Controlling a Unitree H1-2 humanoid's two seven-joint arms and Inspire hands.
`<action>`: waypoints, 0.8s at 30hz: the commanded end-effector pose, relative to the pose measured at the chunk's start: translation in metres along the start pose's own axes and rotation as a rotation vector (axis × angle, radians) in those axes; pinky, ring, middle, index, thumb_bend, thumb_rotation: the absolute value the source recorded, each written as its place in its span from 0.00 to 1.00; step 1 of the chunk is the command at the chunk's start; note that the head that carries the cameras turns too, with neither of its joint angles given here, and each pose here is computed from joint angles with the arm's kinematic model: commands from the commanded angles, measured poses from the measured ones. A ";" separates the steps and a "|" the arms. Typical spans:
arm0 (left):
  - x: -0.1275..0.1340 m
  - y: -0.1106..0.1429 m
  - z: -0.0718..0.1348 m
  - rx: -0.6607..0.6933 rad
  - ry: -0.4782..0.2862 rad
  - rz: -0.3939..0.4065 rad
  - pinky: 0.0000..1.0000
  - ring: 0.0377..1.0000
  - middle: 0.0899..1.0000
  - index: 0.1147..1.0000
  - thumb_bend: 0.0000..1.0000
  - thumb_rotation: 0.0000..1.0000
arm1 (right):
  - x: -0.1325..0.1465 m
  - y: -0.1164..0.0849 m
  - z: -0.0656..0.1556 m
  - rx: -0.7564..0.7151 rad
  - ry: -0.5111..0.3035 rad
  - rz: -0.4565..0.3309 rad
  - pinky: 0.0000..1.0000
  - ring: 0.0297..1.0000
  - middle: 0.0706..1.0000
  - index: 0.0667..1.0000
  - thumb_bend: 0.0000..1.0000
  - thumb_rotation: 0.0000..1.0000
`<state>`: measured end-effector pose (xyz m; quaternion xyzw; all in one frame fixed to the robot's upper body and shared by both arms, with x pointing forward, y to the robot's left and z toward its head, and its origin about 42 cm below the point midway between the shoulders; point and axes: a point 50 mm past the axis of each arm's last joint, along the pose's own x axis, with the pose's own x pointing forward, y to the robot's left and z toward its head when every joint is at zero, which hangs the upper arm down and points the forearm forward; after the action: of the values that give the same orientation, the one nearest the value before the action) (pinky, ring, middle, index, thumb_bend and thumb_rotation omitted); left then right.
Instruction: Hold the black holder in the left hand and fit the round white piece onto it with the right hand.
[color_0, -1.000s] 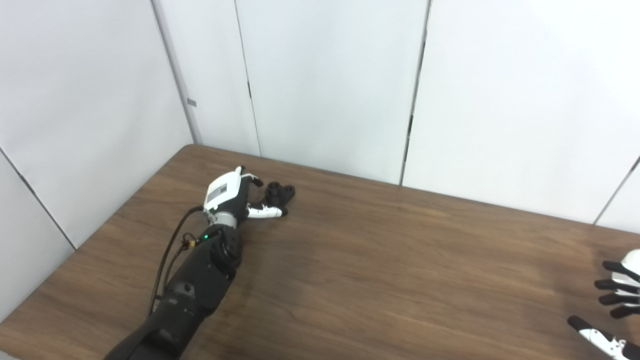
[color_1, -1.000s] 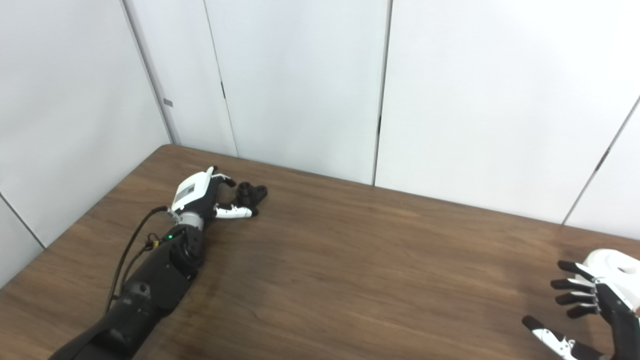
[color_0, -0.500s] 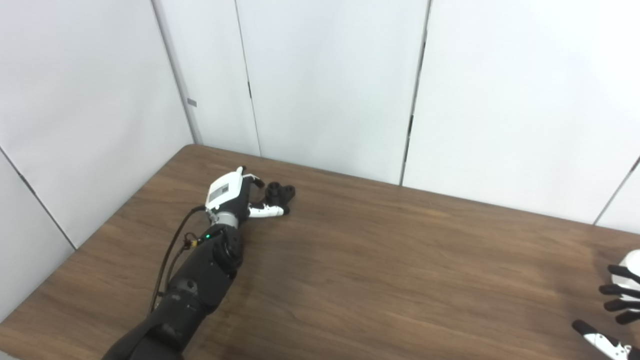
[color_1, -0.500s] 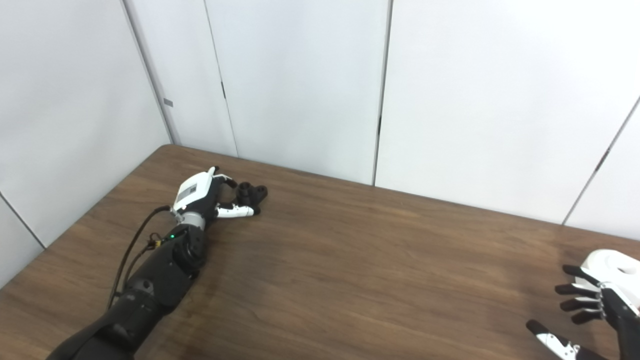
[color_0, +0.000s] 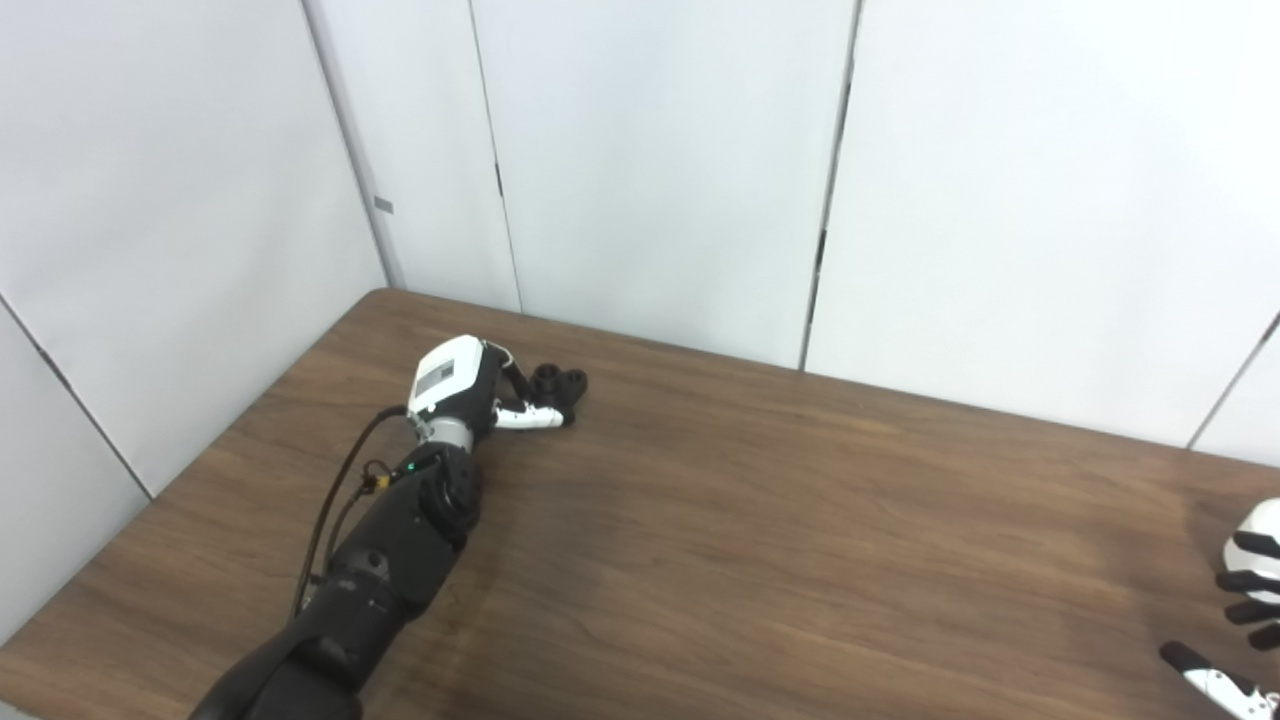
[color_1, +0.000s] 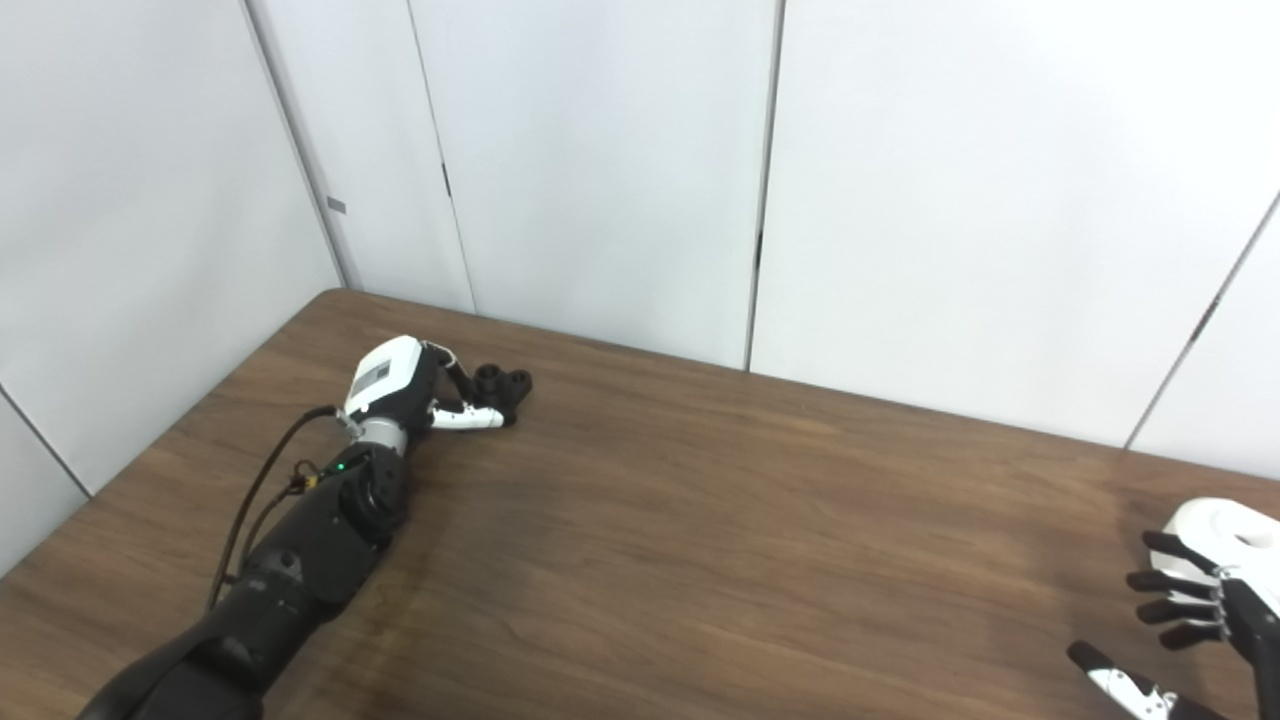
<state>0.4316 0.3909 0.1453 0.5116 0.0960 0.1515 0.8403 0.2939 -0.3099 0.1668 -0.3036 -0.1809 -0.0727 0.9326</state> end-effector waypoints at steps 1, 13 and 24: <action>0.003 0.009 0.008 0.015 -0.036 -0.004 0.94 0.89 0.74 0.30 0.88 0.28 | 0.013 -0.012 0.011 -0.013 -0.072 -0.027 0.43 0.53 0.58 0.71 0.54 0.00; -0.019 -0.006 0.021 0.017 -0.212 -0.074 0.93 0.91 0.80 0.41 0.53 0.07 | 0.019 -0.009 0.020 -0.006 -0.080 -0.037 0.43 0.52 0.58 0.70 0.54 0.00; -0.058 -0.033 0.064 -0.045 -0.445 -0.234 0.96 0.97 0.86 0.41 0.52 0.07 | 0.025 -0.004 0.030 -0.006 -0.106 -0.050 0.44 0.52 0.58 0.70 0.55 0.00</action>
<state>0.4013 0.3207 0.1396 0.4998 -0.0052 -0.0246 0.8658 0.3010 -0.2993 0.1797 -0.3043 -0.1964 -0.0735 0.9292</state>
